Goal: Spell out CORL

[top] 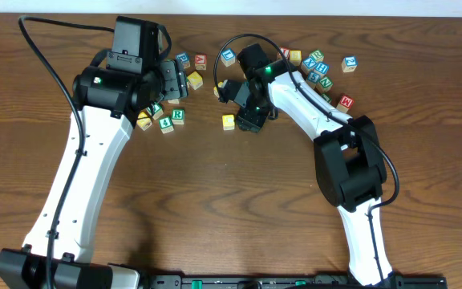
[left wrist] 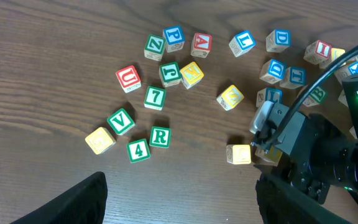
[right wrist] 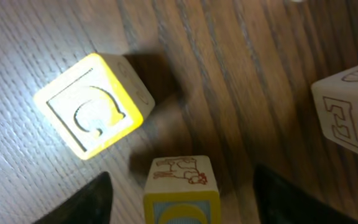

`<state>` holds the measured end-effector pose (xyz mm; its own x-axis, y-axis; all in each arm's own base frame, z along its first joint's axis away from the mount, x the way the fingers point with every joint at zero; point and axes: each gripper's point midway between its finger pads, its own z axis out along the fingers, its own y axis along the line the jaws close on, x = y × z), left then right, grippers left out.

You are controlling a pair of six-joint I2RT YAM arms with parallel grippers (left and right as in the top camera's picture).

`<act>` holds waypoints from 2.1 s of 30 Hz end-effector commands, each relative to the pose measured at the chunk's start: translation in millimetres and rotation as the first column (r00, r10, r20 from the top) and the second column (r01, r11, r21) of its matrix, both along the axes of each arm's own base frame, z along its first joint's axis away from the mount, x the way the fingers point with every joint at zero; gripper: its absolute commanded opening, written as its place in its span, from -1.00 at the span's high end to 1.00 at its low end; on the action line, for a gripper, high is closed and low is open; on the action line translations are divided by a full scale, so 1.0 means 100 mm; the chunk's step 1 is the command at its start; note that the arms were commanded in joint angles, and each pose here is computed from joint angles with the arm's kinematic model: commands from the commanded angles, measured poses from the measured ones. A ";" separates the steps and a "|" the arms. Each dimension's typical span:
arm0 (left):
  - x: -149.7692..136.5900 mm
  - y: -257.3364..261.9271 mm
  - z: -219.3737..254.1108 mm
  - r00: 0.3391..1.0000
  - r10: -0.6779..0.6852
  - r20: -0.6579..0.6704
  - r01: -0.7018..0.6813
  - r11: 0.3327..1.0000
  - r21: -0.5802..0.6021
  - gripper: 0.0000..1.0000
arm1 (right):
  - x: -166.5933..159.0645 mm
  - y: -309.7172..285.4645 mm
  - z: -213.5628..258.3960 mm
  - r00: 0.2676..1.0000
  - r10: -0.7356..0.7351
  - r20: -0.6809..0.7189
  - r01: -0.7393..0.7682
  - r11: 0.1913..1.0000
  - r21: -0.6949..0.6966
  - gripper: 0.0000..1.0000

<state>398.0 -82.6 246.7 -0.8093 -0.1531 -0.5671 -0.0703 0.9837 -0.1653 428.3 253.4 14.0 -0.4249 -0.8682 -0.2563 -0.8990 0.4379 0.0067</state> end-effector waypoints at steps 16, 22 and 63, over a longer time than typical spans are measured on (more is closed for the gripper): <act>0.01 0.02 0.07 1.000 0.012 0.019 -0.012 1.000 0.001 -0.51 | 0.09 -0.54 0.81 0.813 -0.567 -0.134 0.581 0.807 0.106 -0.25; 0.03 0.01 0.00 1.000 0.012 0.002 -0.012 1.000 0.006 -0.51 | 0.01 -0.64 0.66 0.674 -0.711 -0.199 0.731 0.680 0.047 0.69; 0.04 0.01 -0.02 1.000 0.012 -0.006 -0.012 1.000 0.007 -0.51 | 0.11 -0.18 -0.04 0.573 -0.807 -0.141 0.814 0.539 0.218 0.98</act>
